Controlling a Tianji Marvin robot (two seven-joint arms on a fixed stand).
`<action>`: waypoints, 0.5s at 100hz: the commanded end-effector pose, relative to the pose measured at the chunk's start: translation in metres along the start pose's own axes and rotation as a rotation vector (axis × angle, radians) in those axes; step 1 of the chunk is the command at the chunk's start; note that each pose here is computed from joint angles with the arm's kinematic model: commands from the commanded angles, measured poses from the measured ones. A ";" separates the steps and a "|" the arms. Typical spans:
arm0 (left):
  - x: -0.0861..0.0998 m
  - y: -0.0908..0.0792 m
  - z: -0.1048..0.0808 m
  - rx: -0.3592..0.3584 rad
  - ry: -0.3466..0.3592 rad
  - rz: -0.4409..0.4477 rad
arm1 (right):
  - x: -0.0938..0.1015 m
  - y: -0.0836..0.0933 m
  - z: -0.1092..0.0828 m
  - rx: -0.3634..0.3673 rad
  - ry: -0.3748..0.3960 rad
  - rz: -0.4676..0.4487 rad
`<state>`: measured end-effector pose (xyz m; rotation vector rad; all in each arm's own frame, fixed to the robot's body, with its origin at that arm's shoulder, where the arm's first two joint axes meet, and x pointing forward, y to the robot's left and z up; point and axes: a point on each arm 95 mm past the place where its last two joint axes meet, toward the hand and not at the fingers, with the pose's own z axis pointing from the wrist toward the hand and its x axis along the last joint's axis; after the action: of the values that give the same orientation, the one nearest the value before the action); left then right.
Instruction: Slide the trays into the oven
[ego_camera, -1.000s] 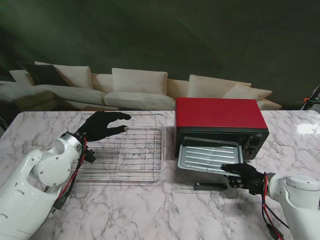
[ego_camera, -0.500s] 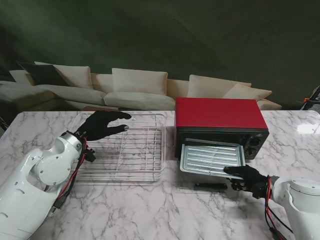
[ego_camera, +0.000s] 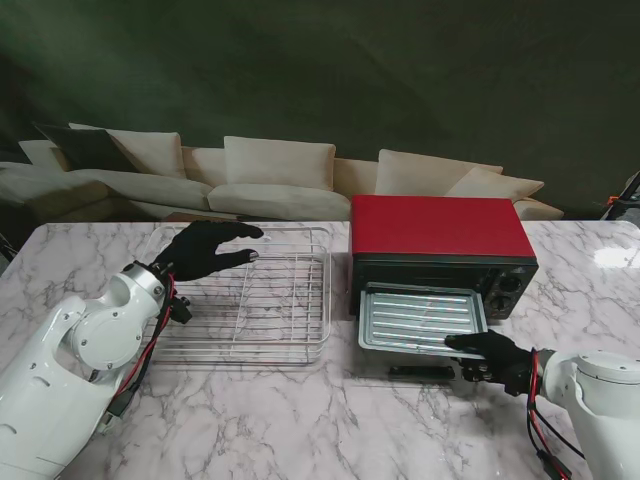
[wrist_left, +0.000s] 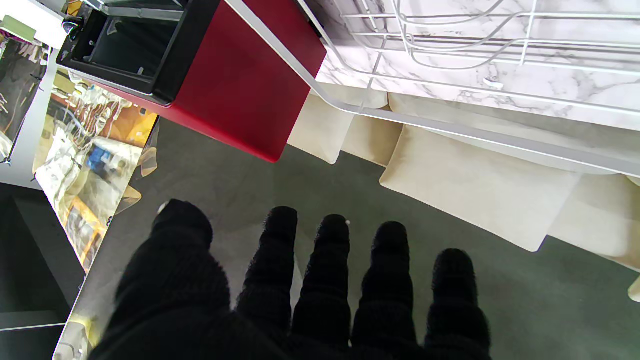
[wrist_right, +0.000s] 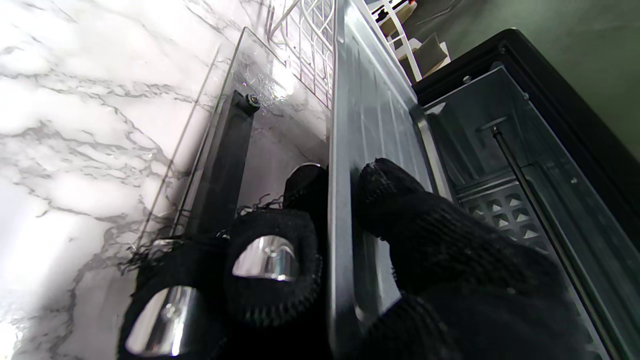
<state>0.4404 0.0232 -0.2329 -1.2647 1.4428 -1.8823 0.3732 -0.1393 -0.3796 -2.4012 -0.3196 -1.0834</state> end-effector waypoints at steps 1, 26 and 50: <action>-0.001 0.004 0.000 -0.021 -0.005 -0.001 | 0.005 -0.001 0.001 0.009 0.002 -0.013; 0.000 0.004 0.000 -0.025 -0.006 0.000 | 0.008 -0.002 0.002 0.027 0.008 -0.034; 0.000 0.004 0.000 -0.028 -0.007 0.002 | 0.010 0.003 0.002 0.018 0.018 -0.027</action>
<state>0.4402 0.0231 -0.2340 -1.2707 1.4512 -1.8742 0.3792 -0.1403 -0.3751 -2.3835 -0.3610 -1.1025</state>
